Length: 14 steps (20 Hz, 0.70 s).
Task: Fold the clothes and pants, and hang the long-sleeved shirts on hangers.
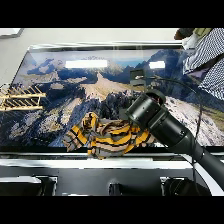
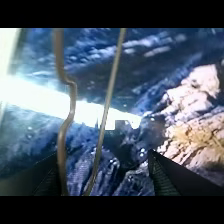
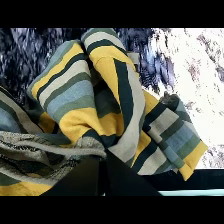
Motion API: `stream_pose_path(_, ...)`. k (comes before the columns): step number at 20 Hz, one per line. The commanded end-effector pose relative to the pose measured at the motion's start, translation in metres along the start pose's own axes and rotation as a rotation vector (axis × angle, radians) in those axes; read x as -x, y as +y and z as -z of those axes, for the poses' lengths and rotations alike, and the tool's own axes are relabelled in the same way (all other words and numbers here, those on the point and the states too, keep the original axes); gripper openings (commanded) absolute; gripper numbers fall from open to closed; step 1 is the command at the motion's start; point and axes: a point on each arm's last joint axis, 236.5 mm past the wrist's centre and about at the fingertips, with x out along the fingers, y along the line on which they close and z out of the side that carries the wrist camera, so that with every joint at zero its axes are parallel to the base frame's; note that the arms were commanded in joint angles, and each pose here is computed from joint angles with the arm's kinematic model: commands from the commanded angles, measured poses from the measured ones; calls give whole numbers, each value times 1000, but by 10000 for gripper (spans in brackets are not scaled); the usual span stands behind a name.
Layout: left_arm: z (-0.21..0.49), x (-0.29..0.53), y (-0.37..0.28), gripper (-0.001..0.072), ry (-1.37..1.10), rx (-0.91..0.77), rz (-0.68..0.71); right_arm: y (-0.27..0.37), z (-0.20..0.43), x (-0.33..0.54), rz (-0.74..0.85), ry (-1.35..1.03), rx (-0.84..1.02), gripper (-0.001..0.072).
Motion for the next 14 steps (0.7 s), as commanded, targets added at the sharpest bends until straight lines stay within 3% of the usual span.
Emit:
stream_pose_path(1,9,-8,-5,548,51,-39,12,0,1,0,3,4,2,26)
stream_pose_path(14,23,-26,-11,540,120,-70,39,-3,3,0,13,14,2,26)
